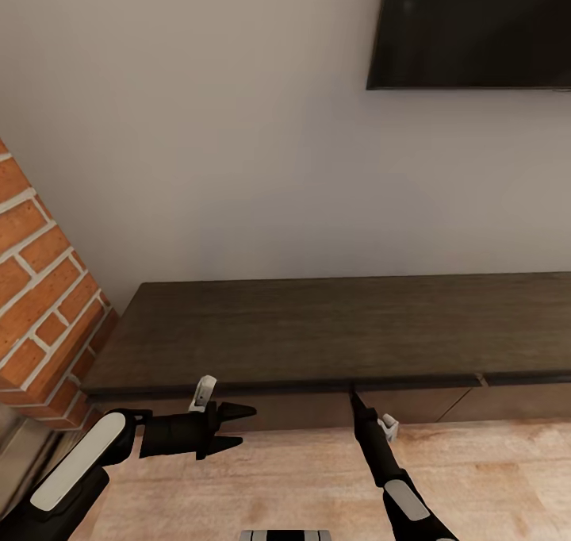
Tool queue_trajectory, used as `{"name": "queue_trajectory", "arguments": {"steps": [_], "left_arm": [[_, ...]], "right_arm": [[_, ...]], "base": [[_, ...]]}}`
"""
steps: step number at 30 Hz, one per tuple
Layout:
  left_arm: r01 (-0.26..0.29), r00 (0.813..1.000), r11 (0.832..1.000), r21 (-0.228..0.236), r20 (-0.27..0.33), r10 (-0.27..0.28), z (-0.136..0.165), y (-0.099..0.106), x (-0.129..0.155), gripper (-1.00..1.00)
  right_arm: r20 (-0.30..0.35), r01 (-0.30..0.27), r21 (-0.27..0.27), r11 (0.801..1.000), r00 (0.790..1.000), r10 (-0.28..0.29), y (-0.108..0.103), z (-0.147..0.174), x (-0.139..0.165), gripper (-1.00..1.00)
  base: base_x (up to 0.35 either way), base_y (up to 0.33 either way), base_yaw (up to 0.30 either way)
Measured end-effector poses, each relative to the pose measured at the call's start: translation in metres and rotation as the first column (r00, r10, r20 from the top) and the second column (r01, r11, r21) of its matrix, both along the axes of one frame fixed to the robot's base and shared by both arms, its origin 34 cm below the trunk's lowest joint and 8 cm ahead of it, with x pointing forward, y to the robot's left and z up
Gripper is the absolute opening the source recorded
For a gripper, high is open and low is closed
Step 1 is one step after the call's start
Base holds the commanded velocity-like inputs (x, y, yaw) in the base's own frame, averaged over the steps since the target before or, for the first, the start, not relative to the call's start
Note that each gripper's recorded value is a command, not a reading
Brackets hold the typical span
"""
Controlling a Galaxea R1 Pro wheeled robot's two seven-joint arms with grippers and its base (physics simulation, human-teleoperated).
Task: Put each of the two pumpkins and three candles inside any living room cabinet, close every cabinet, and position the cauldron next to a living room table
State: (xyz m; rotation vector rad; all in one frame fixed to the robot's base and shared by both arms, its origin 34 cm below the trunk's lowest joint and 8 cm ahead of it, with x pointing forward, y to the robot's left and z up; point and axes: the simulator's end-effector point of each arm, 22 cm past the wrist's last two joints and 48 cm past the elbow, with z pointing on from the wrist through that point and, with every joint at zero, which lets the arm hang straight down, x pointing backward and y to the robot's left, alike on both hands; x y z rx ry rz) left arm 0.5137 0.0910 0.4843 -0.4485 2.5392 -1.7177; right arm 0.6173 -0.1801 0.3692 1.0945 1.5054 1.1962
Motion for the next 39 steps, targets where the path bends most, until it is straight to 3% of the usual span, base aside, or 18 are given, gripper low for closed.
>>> {"name": "queue_trajectory", "arguments": {"steps": [22,39], "left_arm": [[0.001,1.000,1.000,0.000,-0.002,-0.001,-0.0006,-0.0004,-0.0007,1.00],[0.001,1.000,1.000,0.000,-0.001,-0.001,-0.0006,-0.0005,-0.0003,1.00]], "right_arm": [[-0.012,0.002,-0.004,1.000,1.000,-0.002,-0.0006,-0.0032,-0.0008,-1.00],[-0.014,0.013,-0.001,1.000,1.000,-0.013,-0.0038,-0.0036,-0.0001,-1.00]], "base": [[-0.006,0.000,0.000],[-0.250,0.000,0.000]]}}
